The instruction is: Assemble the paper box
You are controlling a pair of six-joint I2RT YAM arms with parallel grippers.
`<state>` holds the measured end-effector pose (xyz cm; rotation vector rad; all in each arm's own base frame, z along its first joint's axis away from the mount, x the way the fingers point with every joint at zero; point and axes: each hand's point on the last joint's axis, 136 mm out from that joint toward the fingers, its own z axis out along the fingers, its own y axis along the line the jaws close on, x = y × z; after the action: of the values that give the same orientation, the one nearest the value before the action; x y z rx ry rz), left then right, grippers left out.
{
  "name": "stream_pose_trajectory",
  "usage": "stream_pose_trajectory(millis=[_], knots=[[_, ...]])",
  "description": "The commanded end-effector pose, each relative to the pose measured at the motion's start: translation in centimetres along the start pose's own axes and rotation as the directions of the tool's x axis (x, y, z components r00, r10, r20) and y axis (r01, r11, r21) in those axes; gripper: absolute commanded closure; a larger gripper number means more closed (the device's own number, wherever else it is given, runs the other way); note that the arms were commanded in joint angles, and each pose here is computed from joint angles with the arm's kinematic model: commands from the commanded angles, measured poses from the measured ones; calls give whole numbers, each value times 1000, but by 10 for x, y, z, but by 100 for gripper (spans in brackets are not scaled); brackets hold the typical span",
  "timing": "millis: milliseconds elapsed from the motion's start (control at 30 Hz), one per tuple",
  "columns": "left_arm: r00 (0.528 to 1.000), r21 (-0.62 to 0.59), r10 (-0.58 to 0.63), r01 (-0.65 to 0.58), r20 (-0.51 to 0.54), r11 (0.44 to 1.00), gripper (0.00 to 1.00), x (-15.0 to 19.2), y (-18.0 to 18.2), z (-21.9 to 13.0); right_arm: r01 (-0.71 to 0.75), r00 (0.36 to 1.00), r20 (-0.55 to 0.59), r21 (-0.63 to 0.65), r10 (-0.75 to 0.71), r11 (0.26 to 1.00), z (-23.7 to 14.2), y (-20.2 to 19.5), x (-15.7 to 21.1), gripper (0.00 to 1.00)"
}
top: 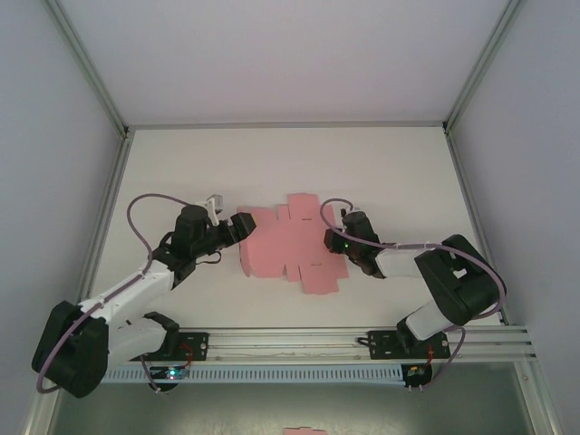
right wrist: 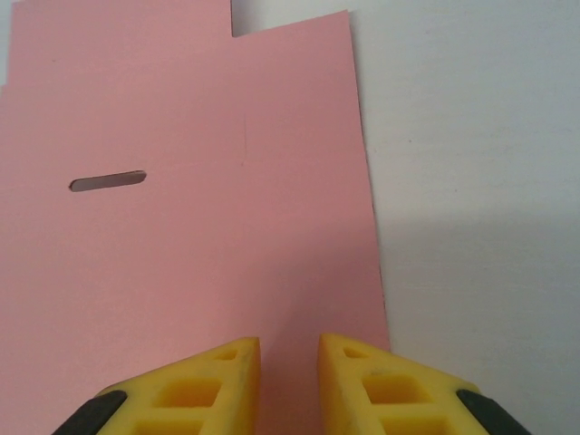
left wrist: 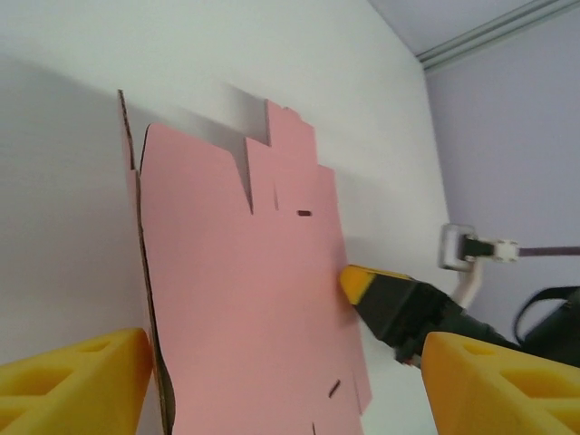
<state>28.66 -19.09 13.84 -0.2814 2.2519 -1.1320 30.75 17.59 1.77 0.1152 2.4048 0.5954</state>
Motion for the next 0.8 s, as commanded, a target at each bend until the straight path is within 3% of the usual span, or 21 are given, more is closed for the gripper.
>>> stream_pose_trajectory(millis=[0, 100, 200, 267, 333, 467, 667, 767], knots=[[996, 73, 35, -30, -76, 997, 30, 17, -17, 12, -65, 957, -285, -27, 55, 998, -7, -9, 78, 75], [997, 61, 52, -49, -63, 997, 54, 15, -16, 12, -69, 959, -277, -39, 56, 997, -9, -8, 77, 75], [996, -62, 70, -73, -47, 995, 65, 12, 2, 7, -83, 961, -269, -39, 69, 996, -11, -10, 76, 75], [995, -184, 80, -89, -58, 979, 66, 13, 21, 2, -85, 961, -268, -37, 72, 996, -11, -11, 75, 75], [993, -292, 66, -91, -95, 952, 60, 21, 43, 1, -84, 962, -265, -38, 71, 996, -12, -11, 74, 75], [981, -335, 16, -81, -195, 939, 61, 45, 68, 13, -79, 960, -270, -36, 67, 996, -10, -12, 76, 75], [981, -367, 19, -91, -194, 926, 75, 44, 76, 17, -86, 960, -272, -45, 70, 995, -10, -12, 78, 76], [982, -391, 51, -119, -180, 913, 93, 38, 77, 10, -80, 963, -262, -48, 65, 996, -12, -12, 76, 75]])
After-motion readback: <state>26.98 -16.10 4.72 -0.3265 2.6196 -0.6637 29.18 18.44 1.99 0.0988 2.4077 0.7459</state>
